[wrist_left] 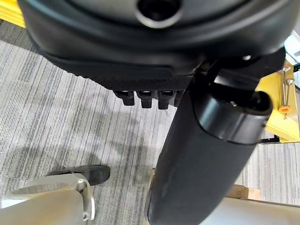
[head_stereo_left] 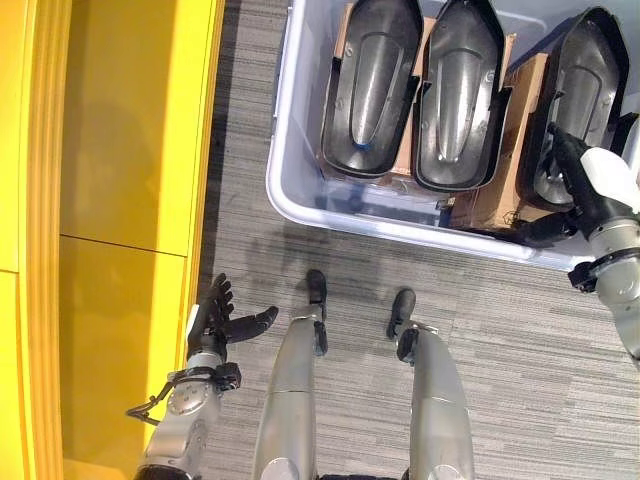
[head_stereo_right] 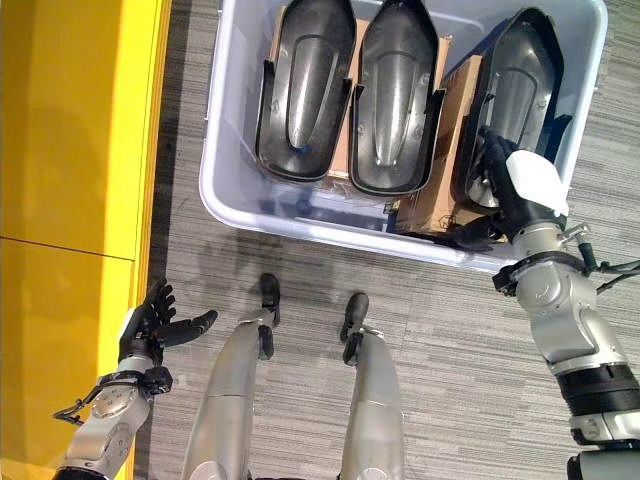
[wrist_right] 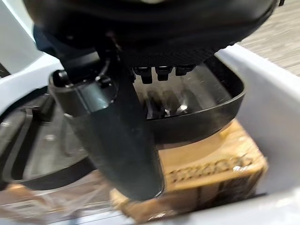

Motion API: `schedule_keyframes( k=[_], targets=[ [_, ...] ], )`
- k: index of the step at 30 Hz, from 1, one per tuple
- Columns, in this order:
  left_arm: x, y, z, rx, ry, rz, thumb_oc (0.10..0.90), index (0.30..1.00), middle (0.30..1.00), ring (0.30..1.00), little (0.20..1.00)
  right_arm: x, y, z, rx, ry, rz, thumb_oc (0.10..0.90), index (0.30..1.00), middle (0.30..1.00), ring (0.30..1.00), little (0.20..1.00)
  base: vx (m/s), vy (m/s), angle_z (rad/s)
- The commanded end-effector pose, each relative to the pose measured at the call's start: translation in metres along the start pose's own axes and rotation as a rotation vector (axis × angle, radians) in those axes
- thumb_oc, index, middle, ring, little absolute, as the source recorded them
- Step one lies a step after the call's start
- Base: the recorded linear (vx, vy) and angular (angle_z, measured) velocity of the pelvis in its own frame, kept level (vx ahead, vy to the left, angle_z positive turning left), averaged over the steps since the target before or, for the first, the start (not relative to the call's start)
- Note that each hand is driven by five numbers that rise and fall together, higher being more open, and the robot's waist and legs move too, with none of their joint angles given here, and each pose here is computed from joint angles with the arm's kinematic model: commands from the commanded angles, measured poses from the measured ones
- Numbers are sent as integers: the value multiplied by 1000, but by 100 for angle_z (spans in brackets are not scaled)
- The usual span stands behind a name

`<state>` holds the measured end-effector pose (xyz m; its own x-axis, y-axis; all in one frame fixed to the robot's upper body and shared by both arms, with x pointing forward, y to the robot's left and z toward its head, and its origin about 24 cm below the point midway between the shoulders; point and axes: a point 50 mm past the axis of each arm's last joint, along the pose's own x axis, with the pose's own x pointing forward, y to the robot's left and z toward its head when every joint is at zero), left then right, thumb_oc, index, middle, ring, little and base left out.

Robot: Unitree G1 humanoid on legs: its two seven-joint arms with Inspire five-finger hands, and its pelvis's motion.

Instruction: Move parts from the plastic box to the shelf.

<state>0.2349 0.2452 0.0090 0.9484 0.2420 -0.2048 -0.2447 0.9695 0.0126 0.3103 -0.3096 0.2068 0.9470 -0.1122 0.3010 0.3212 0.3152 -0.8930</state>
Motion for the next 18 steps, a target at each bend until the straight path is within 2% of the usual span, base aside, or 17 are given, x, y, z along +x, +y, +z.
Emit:
schedule_keyframes(
  k=[1, 8, 15, 16, 17, 18],
  targets=[
    [-7, 13, 14, -21, -87, 35, 900, 1000, 1000, 1000, 1000, 10, -48, 6, -89, -35, -188, 900, 1000, 1000, 1000, 1000, 0, 0, 0],
    [-6, 13, 16, -18, -98, 28, 900, 1000, 1000, 1000, 1000, 20, -57, -12, -164, 60, -179, 900, 1000, 1000, 1000, 1000, -2, 0, 1],
    [-6, 12, 16, -26, -100, 28, 900, 1000, 1000, 1000, 1000, 24, -50, -26, -166, 136, -149, 900, 1000, 1000, 1000, 1000, 0, 0, 0],
    [-6, 12, 16, -29, -102, 28, 900, 1000, 1000, 1000, 1000, 25, -47, -29, -176, 152, -130, 769, 816, 816, 816, 816, 0, 0, 0],
    [-6, 11, 16, -30, -101, 28, 900, 1000, 1000, 1000, 1000, 25, -45, -31, -181, 165, -120, 549, 509, 509, 509, 509, 0, 0, 0],
    [-6, 11, 16, -30, -101, 28, 900, 1000, 1000, 1000, 1000, 26, -45, -31, -182, 164, -120, 475, 404, 404, 404, 404, 0, 0, 0]
  ],
)
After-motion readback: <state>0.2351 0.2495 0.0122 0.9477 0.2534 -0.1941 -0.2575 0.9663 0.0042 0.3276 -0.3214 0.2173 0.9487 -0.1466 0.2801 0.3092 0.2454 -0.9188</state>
